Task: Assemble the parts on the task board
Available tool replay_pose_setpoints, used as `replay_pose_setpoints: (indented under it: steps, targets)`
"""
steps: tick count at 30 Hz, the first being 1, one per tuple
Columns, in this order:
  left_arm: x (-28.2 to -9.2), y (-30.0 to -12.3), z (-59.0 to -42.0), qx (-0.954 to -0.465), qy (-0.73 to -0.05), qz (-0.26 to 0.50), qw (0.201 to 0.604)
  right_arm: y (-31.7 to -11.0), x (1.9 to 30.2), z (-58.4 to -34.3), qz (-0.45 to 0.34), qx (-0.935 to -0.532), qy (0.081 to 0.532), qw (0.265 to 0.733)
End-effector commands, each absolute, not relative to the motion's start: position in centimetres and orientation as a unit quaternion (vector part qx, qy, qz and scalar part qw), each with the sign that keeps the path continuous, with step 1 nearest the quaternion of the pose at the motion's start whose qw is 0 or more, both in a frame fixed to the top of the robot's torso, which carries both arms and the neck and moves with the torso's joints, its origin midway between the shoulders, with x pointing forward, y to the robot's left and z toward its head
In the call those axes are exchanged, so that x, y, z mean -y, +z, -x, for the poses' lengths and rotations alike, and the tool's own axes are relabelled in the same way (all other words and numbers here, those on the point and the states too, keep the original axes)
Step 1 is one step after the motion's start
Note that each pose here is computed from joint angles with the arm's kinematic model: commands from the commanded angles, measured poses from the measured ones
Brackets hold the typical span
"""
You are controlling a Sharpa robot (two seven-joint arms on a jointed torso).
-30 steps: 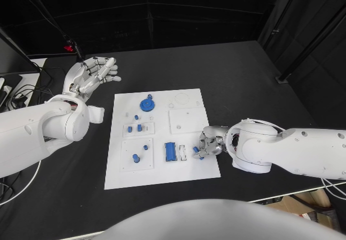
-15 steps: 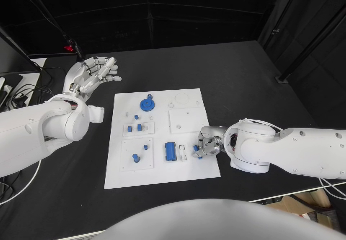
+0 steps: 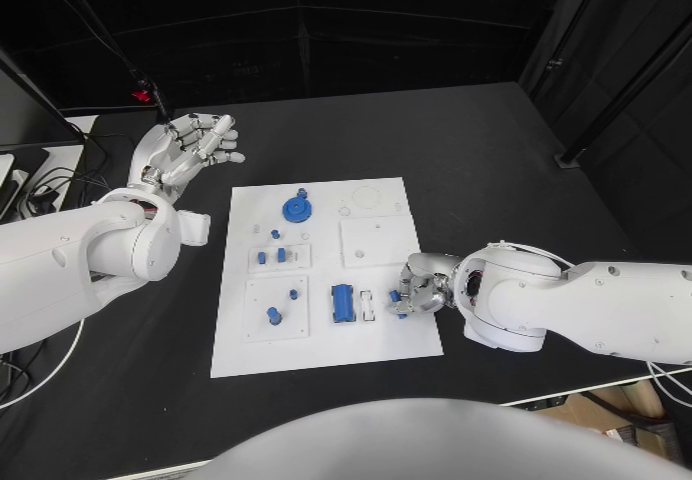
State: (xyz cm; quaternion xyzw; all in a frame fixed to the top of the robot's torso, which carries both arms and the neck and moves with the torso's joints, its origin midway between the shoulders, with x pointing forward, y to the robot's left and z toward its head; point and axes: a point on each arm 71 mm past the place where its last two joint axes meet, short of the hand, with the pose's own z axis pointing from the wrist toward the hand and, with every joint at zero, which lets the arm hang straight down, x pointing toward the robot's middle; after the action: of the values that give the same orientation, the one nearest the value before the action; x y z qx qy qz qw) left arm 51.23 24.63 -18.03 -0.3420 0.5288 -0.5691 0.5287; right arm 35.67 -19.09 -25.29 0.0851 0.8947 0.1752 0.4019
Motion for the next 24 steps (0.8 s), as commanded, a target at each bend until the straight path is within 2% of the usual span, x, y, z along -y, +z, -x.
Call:
replay_pose_setpoints:
  steps: [1,24]
  targets:
    - [-24.60,-17.95,-51.24,-0.529,-0.573,0.341,0.525,-25.64,19.25,-35.32,-0.111,-0.891,0.192,0.397]
    - [-24.57,-18.03,-51.25,-0.530,-0.573,0.342,0.524,-25.07,19.50,-35.09,-0.141,-0.874,0.232,0.404]
